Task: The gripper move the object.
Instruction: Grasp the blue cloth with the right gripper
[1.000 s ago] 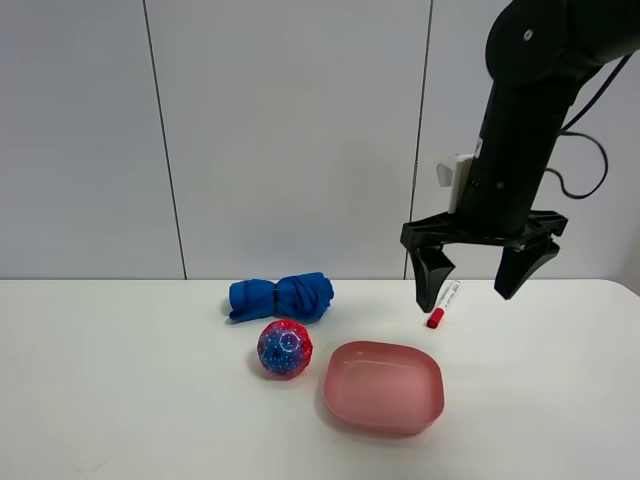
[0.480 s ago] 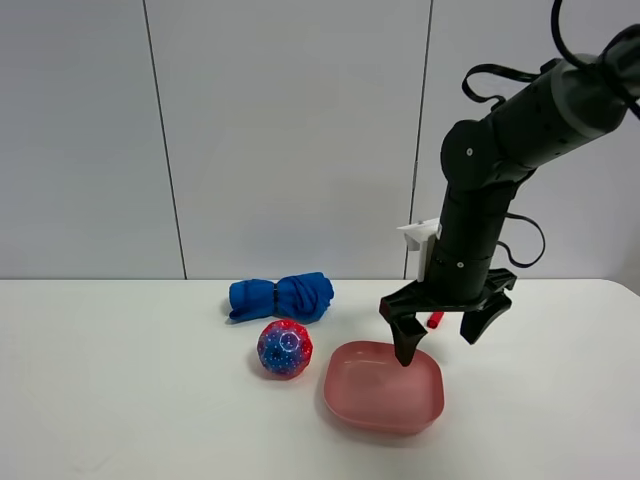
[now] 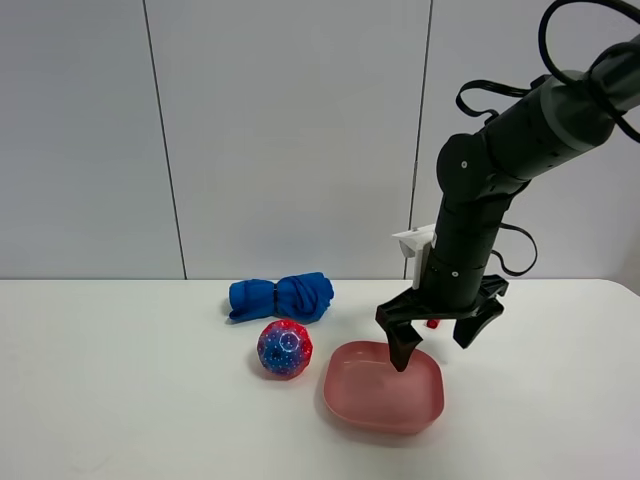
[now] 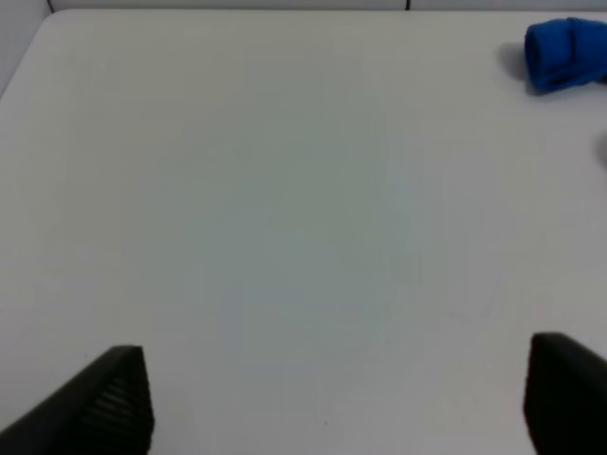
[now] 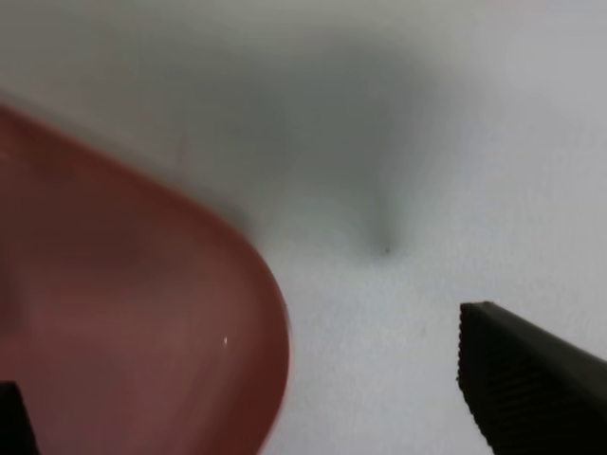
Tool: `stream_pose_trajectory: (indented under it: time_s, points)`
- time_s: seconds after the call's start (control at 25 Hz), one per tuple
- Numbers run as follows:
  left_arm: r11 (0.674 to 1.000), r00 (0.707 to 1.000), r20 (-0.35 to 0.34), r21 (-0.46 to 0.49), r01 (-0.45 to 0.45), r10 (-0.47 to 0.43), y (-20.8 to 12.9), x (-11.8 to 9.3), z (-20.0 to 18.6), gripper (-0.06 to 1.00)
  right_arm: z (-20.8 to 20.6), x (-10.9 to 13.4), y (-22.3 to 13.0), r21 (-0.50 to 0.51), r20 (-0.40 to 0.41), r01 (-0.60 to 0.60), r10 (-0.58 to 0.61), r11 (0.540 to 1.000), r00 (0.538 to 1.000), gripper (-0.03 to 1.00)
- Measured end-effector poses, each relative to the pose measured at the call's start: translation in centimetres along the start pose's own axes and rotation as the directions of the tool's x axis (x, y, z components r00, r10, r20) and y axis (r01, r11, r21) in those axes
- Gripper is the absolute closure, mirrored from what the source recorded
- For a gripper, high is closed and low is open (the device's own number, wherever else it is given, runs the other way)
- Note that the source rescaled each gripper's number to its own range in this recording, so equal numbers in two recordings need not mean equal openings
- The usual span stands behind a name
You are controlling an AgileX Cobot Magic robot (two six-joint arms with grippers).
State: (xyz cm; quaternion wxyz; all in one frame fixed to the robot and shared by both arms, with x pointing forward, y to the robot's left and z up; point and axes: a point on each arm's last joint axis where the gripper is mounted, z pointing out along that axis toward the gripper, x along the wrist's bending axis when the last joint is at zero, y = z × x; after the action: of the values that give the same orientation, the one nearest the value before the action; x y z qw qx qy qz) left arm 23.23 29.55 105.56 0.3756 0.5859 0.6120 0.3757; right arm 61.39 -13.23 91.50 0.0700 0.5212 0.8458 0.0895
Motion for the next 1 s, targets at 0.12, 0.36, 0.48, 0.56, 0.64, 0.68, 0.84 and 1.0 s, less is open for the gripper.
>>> stream_pose_trajectory:
  time_s: [0.12,0.36,0.48,0.56,0.64,0.68,0.84,1.0]
  points:
    - [1.000,1.000,0.000,0.000,0.000,0.000,0.0,0.0,0.0,-0.06,0.0,-0.1,0.0,-0.001,-0.002,0.026,-0.026,1.000,1.000,0.01]
    - [1.000,1.000,0.000,0.000,0.000,0.000,0.0,0.0,0.0,-0.06,-0.2,0.4,0.4,-0.023,-0.053,-0.006,0.005,1.000,0.999,0.01]
    - [1.000,1.000,0.000,0.000,0.000,0.000,0.0,0.0,0.0,-0.06,-0.8,0.9,1.0,-0.037,-0.077,0.020,-0.023,0.999,0.997,0.01]
    - [1.000,1.000,0.000,0.000,0.000,0.000,0.0,0.0,0.0,-0.06,-1.9,1.7,2.2,-0.077,-0.087,0.061,-0.067,0.995,0.994,0.01]
    - [1.000,1.000,0.000,0.000,0.000,0.000,0.0,0.0,0.0,-0.06,-3.2,2.7,3.5,-0.125,-0.091,0.088,-0.100,0.988,0.991,0.01]
    - [1.000,1.000,0.000,0.000,0.000,0.000,0.0,0.0,0.0,-0.06,-4.1,3.1,4.2,-0.153,-0.090,0.103,-0.117,0.983,0.989,0.01]
    - [1.000,1.000,0.000,0.000,0.000,0.000,0.0,0.0,0.0,-0.06,-7.3,4.6,6.8,-0.275,-0.080,0.146,-0.174,0.950,0.981,0.01]
    - [1.000,1.000,0.000,0.000,0.000,0.000,0.0,0.0,0.0,-0.06,-9.2,5.2,9.3,-0.373,-0.040,0.190,-0.220,0.908,0.975,-0.02]
